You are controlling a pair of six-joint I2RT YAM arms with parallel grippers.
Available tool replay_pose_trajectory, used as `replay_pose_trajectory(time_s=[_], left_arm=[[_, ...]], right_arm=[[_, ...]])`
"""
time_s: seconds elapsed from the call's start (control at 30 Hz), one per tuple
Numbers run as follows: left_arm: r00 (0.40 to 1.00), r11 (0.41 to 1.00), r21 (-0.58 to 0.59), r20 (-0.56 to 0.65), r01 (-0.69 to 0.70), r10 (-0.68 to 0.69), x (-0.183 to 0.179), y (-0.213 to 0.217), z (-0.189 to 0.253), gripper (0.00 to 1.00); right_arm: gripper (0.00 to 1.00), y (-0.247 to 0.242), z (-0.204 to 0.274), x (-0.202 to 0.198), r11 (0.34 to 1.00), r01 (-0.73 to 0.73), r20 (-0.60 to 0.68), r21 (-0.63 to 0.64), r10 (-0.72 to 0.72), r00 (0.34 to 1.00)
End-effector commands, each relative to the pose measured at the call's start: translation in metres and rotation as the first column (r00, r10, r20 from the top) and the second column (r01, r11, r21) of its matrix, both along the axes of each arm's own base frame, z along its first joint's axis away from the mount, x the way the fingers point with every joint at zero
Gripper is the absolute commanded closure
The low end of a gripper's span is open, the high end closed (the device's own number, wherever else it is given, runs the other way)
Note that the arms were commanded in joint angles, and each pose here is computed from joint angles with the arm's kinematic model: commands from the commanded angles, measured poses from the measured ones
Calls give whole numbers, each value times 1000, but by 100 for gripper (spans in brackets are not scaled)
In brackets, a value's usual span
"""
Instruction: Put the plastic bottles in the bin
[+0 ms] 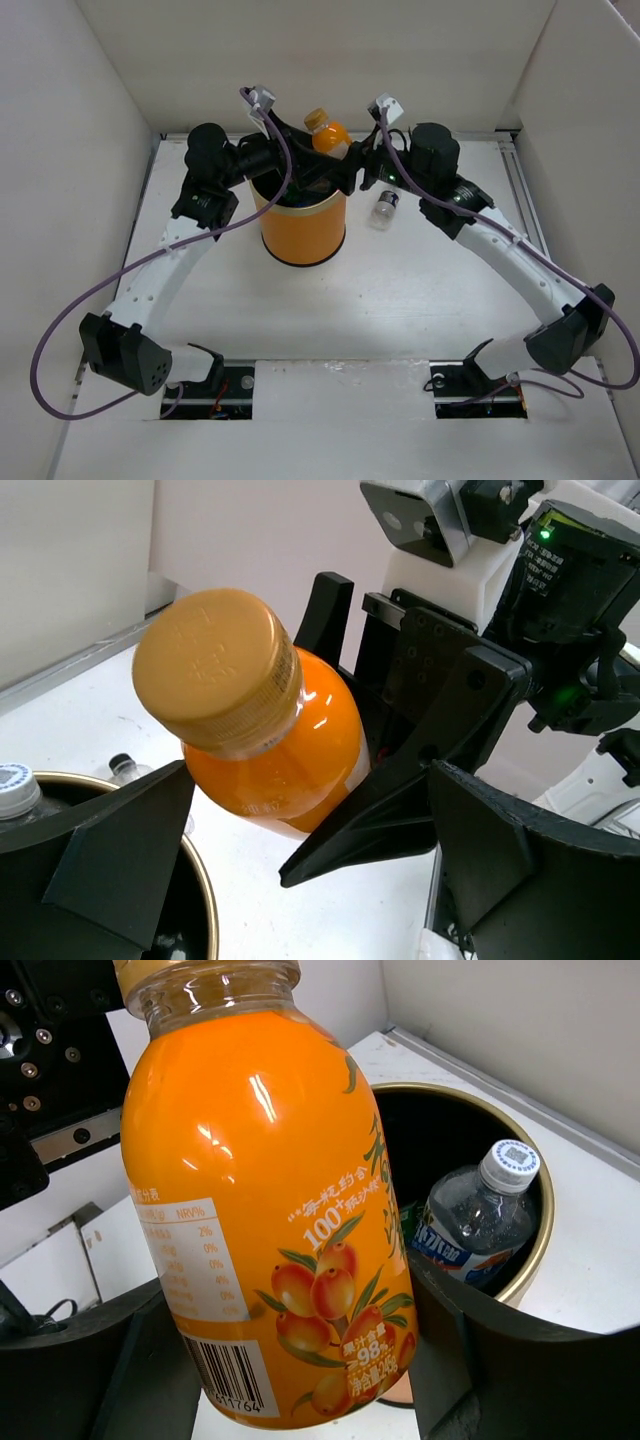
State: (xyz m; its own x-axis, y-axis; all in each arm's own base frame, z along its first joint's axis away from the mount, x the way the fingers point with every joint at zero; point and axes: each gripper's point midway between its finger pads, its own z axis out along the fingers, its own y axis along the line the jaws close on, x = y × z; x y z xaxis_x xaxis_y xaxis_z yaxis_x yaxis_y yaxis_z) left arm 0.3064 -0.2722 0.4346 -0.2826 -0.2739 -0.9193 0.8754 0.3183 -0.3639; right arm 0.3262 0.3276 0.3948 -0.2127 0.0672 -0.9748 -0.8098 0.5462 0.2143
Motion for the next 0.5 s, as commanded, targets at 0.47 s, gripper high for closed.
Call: replay_pose_trajectory(time_s=[0.47], left_arm=[[995, 996, -28, 43, -84, 85, 11, 6, 15, 15]], right_arm=[[99, 22, 48, -86, 951, -295, 215, 93, 270, 938]])
